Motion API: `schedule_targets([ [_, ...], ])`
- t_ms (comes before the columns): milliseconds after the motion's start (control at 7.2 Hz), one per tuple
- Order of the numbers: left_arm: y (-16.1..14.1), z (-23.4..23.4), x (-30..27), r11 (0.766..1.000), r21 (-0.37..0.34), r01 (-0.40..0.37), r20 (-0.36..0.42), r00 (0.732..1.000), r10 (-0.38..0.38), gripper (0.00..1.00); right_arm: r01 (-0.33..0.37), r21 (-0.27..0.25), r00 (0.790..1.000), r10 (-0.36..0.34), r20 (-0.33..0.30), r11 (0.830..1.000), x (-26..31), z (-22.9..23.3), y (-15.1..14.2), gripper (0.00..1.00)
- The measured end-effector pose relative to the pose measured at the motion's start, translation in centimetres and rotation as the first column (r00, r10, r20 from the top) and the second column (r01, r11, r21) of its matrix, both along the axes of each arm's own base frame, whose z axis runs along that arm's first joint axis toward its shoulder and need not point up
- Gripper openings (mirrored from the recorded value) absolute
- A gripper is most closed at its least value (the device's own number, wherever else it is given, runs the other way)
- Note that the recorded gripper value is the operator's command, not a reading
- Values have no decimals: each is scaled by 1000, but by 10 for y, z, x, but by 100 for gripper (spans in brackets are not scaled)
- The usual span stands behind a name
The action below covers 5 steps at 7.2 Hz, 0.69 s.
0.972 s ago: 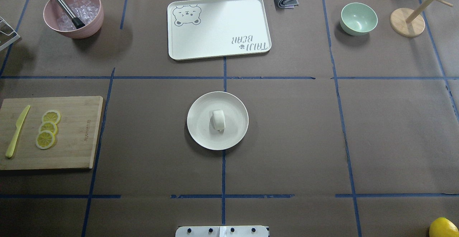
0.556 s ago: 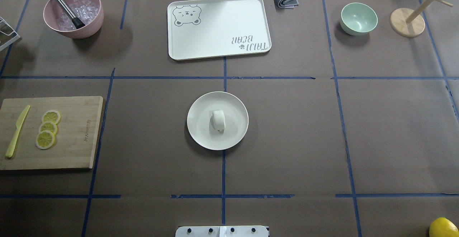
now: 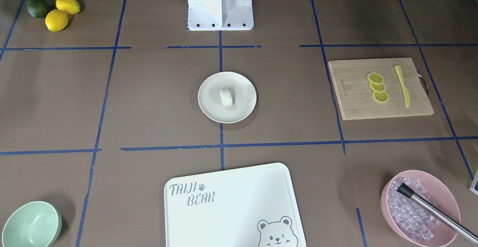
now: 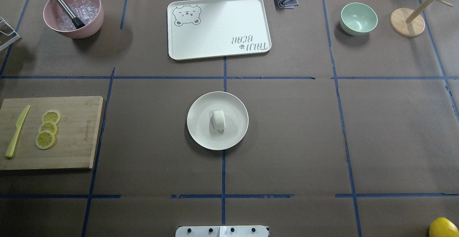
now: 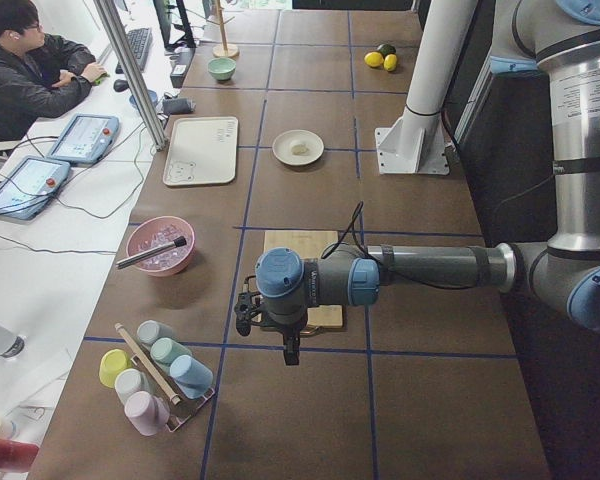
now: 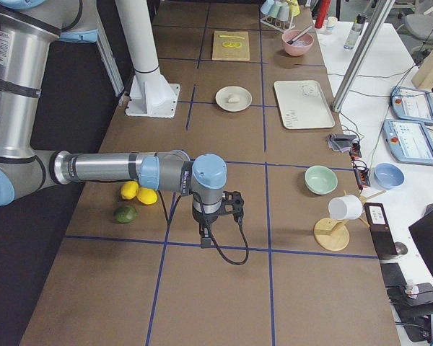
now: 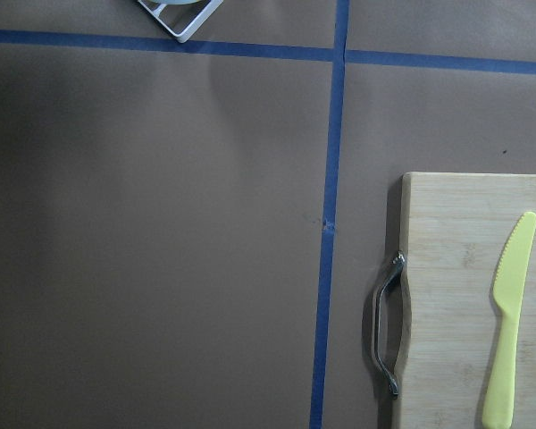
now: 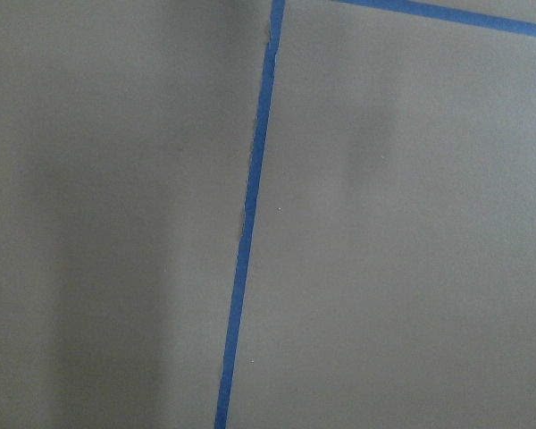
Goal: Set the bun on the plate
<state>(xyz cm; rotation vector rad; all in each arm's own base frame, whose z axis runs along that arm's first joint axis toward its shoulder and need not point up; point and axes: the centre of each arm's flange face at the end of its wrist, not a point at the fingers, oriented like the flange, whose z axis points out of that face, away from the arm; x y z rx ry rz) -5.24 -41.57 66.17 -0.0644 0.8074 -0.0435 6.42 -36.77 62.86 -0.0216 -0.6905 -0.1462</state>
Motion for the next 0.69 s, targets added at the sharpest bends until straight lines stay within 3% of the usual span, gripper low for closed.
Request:
schedule_targets([
  [694,2,3,-2,1000,-3,0,25,1000,0,100,-25,-19,999,25,23,1000,-2,-2,0,99],
])
